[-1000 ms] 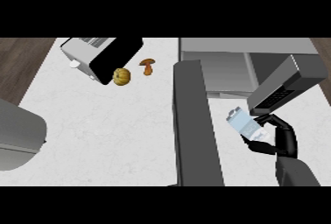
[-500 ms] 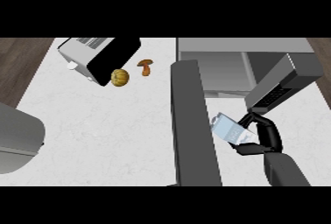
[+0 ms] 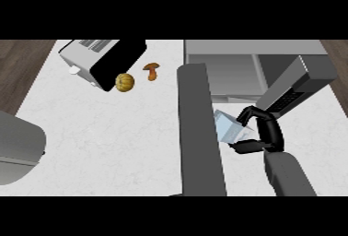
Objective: Pick up the milk, place it into the microwave and close the microwave
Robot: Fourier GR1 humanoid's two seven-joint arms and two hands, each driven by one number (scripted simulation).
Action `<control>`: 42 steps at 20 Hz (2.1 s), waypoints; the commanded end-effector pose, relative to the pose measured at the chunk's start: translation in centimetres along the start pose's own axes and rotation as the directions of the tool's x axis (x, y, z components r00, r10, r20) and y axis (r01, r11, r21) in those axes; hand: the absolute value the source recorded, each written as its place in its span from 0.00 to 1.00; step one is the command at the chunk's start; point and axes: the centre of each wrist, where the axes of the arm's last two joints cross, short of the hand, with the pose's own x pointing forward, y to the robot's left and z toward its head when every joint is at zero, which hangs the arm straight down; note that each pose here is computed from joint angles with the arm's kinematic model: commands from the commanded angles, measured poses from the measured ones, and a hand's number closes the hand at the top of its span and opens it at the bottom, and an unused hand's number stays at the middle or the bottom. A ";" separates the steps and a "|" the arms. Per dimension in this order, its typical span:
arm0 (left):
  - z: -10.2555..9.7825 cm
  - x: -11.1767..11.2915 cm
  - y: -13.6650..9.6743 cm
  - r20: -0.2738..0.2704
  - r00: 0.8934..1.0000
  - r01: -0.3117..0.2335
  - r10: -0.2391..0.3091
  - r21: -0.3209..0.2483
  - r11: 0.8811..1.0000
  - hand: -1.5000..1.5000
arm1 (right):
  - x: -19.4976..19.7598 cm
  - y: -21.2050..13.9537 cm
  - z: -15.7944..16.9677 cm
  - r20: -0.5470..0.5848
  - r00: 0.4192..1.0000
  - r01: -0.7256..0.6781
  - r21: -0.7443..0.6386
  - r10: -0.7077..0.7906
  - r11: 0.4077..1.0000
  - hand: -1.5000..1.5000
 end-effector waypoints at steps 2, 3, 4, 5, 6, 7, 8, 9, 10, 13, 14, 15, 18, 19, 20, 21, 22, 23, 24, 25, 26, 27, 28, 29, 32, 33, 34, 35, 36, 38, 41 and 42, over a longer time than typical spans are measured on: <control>0.0 0.9 1.2 -0.014 1.000 -0.005 0.006 0.004 1.000 0.00 | 2.3 4.1 -2.7 0.008 1.000 -0.009 -0.041 0.009 0.999 1.00; -1.3 -0.2 1.9 -0.012 1.000 -0.011 0.012 0.016 1.000 0.00 | 3.5 2.5 -5.0 0.010 1.000 -0.013 -0.003 0.013 1.000 1.00; 0.4 1.7 0.5 -0.011 1.000 0.006 -0.006 -0.018 1.000 0.00 | 4.0 1.4 -6.2 0.014 1.000 -0.025 -0.024 0.026 0.999 1.00; 0.4 0.3 1.3 -0.005 1.000 0.003 -0.003 0.004 1.000 0.00 | 3.9 3.5 -5.9 0.013 0.999 -0.038 -0.017 0.038 0.999 1.00; 0.6 -0.1 1.9 -0.006 1.000 -0.005 0.005 -0.002 1.000 0.00 | 3.7 4.0 -7.3 0.005 0.998 -0.066 -0.040 0.066 0.997 1.00; -0.9 -0.2 1.4 -0.006 1.000 -0.004 0.004 0.006 1.000 0.00 | 4.3 3.5 -8.5 0.022 0.995 -0.092 -0.018 0.093 0.996 1.00; -0.5 -1.1 1.5 -0.013 1.000 -0.006 0.006 0.013 1.000 0.00 | 4.5 4.1 -8.1 0.005 0.993 -0.116 -0.018 0.116 0.993 1.00; 1.0 0.5 1.8 -0.002 1.000 0.002 -0.002 -0.009 1.000 0.00 | 4.5 3.1 -9.8 -0.004 0.985 -0.172 -0.044 0.172 0.984 1.00; 0.6 1.2 0.3 -0.008 1.000 -0.007 0.007 -0.011 1.000 0.00 | 3.7 2.6 -9.8 0.003 0.975 -0.222 -0.011 0.222 0.975 1.00; -0.7 -0.7 2.3 -0.005 1.000 -0.013 0.013 -0.011 1.000 0.00 | 4.0 4.6 -11.8 -0.022 0.958 -0.285 0.026 0.286 0.958 1.00; 0.1 -0.4 1.6 -0.007 1.000 0.010 -0.010 0.010 1.000 0.00 | 5.9 3.2 -14.4 -0.044 0.957 -0.288 -0.002 0.288 0.958 1.00; 0.0 -0.5 3.0 -0.016 1.000 0.000 0.000 -0.006 1.000 0.00 | 5.6 5.5 -14.4 -0.028 0.952 -0.305 0.013 0.305 0.952 1.00; -0.8 -1.5 2.4 -0.010 1.000 -0.008 0.008 -0.027 1.000 0.00 | 5.6 4.8 -15.9 -0.062 0.929 -0.367 -0.014 0.365 0.930 1.00; -1.1 -1.8 1.3 -0.019 1.000 -0.023 0.023 -0.023 0.999 0.00 | 4.3 4.6 -14.9 -0.074 0.919 -0.388 -0.015 0.386 0.921 1.00; -0.1 0.8 2.9 -0.018 1.000 0.007 -0.008 -0.028 1.000 0.00 | 4.7 4.4 -15.4 -0.075 0.917 -0.395 -0.036 0.392 0.918 1.00; -0.6 -1.1 1.9 0.014 1.000 -0.011 0.012 -0.029 1.000 0.00 | 3.9 3.7 -14.8 -0.079 0.905 -0.422 -0.042 0.418 0.906 1.00; -0.9 -0.8 2.2 -0.011 1.000 -0.013 0.013 -0.041 0.999 0.00 | 4.3 3.5 -15.4 -0.079 0.902 -0.430 -0.058 0.425 0.901 1.00; -0.7 -0.8 1.8 0.003 1.000 -0.020 0.021 -0.044 0.999 0.00 | 4.6 3.6 -15.9 -0.092 0.892 -0.449 -0.080 0.442 0.890 1.00; -0.9 -1.9 2.0 -0.013 1.000 -0.025 0.025 -0.043 0.999 0.00 | 5.0 2.9 -16.5 -0.090 0.892 -0.451 -0.098 0.443 0.887 1.00; -2.2 -1.7 2.1 0.002 1.000 -0.029 0.029 -0.043 0.999 0.00 | 4.7 2.8 -16.2 -0.085 0.893 -0.448 -0.103 0.441 0.888 1.00; -0.9 -1.1 1.8 0.007 1.000 -0.027 0.027 -0.051 0.998 0.00 | 4.3 3.6 -15.8 -0.117 0.884 -0.464 -0.107 0.452 0.879 1.00; -1.7 -0.8 1.9 -0.003 1.000 -0.011 0.010 -0.064 0.998 0.00 | 5.2 2.6 -16.9 -0.105 0.887 -0.460 -0.117 0.450 0.880 1.00; -1.7 -1.8 2.3 0.013 1.000 -0.014 0.014 -0.049 0.999 0.00 | 4.8 2.8 -16.5 -0.105 0.876 -0.481 -0.139 0.470 0.866 1.00; -1.4 -1.9 1.7 0.006 0.999 -0.041 0.041 -0.054 0.998 0.00 | 5.2 1.5 -17.0 -0.114 0.854 -0.520 -0.162 0.507 0.839 1.00; -1.9 -2.0 2.2 0.009 0.999 -0.031 0.032 -0.064 0.997 0.00 | 4.7 0.5 -16.3 -0.097 0.805 -0.590 -0.231 0.585 0.773 1.00; -1.5 -1.7 1.6 0.007 1.000 -0.016 0.017 -0.061 0.998 0.00 | 4.8 0.3 -16.4 -0.094 0.784 -0.616 -0.241 0.614 0.750 1.00; -2.1 -2.2 2.1 0.002 0.999 -0.033 0.033 -0.081 0.996 0.00 | 5.8 -0.8 -17.6 -0.077 0.764 -0.639 -0.225 0.641 0.735 1.00; -2.2 -2.0 1.6 0.014 1.000 -0.025 0.027 -0.097 0.995 0.00 | 5.9 0.5 -17.8 -0.077 0.757 -0.645 -0.242 0.648 0.725 1.00; -2.5 -1.8 1.3 0.005 1.000 -0.028 0.029 -0.084 0.996 0.00 | 5.6 0.1 -17.4 -0.065 0.740 -0.662 -0.244 0.669 0.708 1.00; -2.9 -2.2 1.4 0.015 0.999 -0.036 0.038 -0.099 0.994 0.00 | 5.4 -0.9 -17.2 -0.080 0.716 -0.688 -0.246 0.693 0.683 1.00; -2.7 -2.8 1.2 -0.001 0.999 -0.045 0.046 -0.094 0.995 0.00 | 4.8 -2.6 -16.3 -0.090 0.636 -0.762 -0.231 0.766 0.605 1.00; -3.1 -1.9 1.3 0.012 0.999 -0.029 0.031 -0.098 0.995 0.00 | 5.0 -3.0 -16.4 -0.119 0.645 -0.760 -0.202 0.755 0.618 1.00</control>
